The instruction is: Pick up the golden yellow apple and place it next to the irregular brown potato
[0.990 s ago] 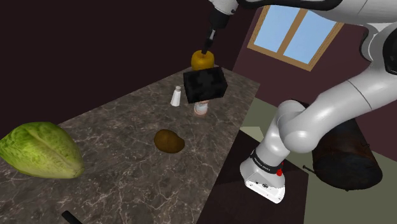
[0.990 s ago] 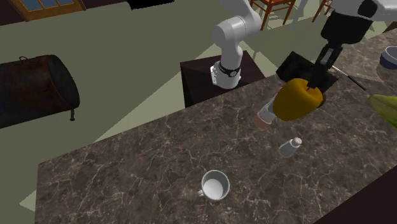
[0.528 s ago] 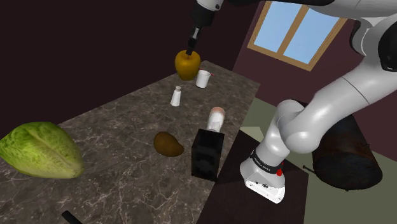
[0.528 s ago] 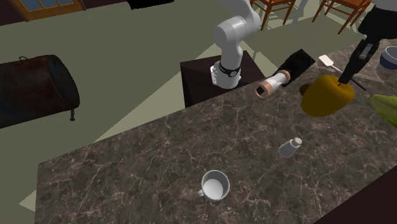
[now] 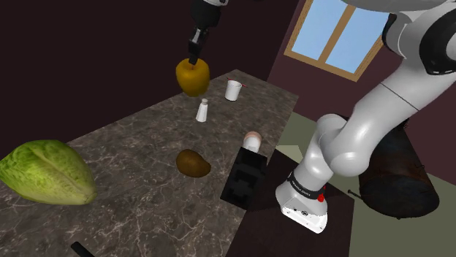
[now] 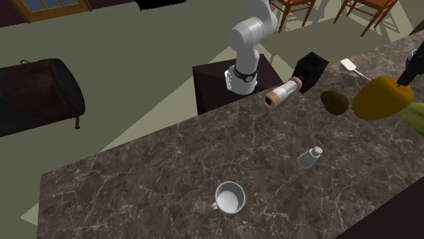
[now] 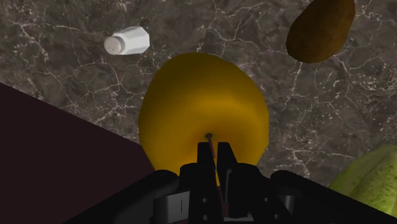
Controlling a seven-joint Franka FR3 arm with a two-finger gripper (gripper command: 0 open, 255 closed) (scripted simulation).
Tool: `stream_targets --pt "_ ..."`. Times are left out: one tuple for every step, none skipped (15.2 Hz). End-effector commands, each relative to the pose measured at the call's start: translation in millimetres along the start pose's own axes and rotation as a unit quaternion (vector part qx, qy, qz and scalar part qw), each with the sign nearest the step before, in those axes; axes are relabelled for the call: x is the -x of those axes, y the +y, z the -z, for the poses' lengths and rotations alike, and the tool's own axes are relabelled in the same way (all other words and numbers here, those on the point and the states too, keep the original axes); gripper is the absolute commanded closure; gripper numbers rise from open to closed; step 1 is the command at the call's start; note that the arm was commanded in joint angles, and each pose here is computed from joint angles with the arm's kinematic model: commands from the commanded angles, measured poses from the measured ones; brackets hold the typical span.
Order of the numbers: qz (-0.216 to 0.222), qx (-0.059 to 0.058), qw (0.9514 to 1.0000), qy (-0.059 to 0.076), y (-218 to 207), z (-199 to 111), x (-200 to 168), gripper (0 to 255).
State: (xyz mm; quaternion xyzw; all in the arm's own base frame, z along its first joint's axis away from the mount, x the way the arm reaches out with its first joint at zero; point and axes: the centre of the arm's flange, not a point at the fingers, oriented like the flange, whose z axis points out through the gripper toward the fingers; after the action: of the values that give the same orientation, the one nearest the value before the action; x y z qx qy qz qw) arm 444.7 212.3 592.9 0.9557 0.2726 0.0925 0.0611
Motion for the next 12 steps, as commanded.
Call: stream_targets --pt "-0.001 0.000 1.0000 0.000 -21 4 -16 255" --pt "-0.001 0.000 1.0000 0.000 -31 4 -24 255" --pt "-0.001 0.000 1.0000 0.000 -42 5 -33 255" --pt "-0.001 0.000 1.0000 0.000 -52 5 -41 255" --pt "-0.001 0.000 1.0000 0.000 -62 6 -50 255" --pt "-0.001 0.000 1.0000 0.000 -72 6 -58 255" --pt "-0.001 0.000 1.0000 0.000 -86 7 -69 255" --pt "-0.001 0.000 1.0000 0.000 -87 2 -68 255" --pt "-0.001 0.000 1.0000 0.000 -88 -3 -67 255" --pt "-0.001 0.000 1.0000 0.000 -89 -8 -67 255" --pt "-0.001 0.000 1.0000 0.000 -89 -13 -66 255" --pt "-0.001 0.000 1.0000 0.000 -90 -19 -65 255"
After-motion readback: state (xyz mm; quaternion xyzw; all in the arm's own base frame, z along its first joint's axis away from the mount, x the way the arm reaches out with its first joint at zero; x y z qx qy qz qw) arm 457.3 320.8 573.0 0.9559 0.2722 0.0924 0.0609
